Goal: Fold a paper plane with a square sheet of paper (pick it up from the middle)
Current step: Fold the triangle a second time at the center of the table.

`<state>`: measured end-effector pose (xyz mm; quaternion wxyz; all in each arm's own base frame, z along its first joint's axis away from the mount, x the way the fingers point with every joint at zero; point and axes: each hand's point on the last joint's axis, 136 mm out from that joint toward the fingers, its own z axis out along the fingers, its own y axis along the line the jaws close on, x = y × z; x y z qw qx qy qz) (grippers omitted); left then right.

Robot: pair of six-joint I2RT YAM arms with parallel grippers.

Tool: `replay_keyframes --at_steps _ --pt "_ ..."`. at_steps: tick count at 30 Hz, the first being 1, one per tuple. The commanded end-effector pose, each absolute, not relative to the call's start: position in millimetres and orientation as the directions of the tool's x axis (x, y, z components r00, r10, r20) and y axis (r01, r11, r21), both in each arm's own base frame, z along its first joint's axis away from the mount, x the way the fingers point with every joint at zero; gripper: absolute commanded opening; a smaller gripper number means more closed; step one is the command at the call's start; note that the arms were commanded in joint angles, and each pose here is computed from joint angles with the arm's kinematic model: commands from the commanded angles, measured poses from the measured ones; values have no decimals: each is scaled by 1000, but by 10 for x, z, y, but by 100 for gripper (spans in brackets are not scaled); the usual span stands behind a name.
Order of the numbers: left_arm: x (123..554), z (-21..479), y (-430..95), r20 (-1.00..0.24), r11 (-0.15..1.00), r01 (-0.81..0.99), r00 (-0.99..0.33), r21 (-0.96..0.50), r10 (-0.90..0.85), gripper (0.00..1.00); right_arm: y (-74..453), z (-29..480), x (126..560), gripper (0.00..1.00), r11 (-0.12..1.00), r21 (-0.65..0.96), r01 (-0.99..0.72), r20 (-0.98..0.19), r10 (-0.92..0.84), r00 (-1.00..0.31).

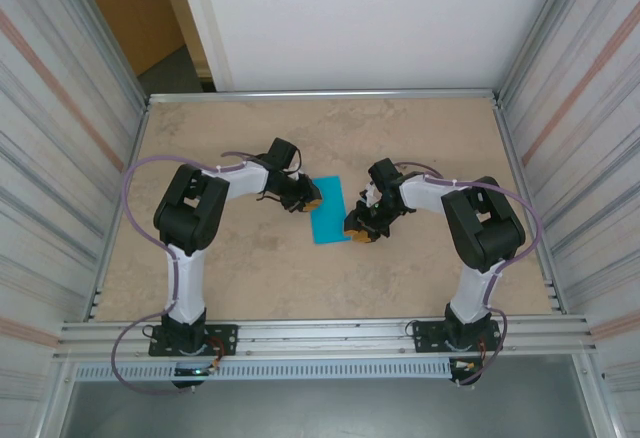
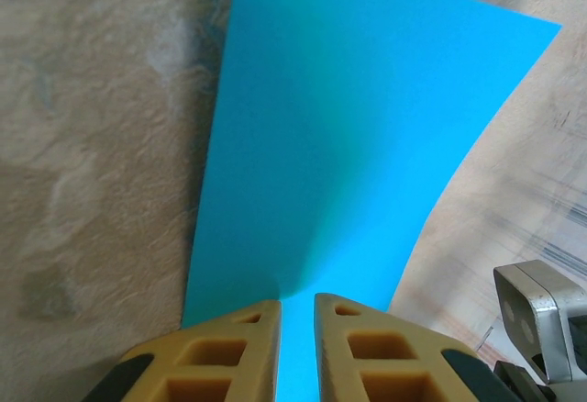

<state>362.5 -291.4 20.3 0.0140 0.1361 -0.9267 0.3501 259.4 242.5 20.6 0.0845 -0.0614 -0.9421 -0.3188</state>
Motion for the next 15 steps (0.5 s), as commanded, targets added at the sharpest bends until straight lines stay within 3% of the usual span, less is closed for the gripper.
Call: replay_keyframes --at_steps 1,15 --pt "3341 -310 -2688 223 794 -359 -932 -490 -284 18 2443 115 2510 32 799 579 160 227 31 -973" --pt "3335 -332 -2677 228 794 -366 -930 -485 -289 17 2514 271 2577 30 758 637 140 189 23 -982"
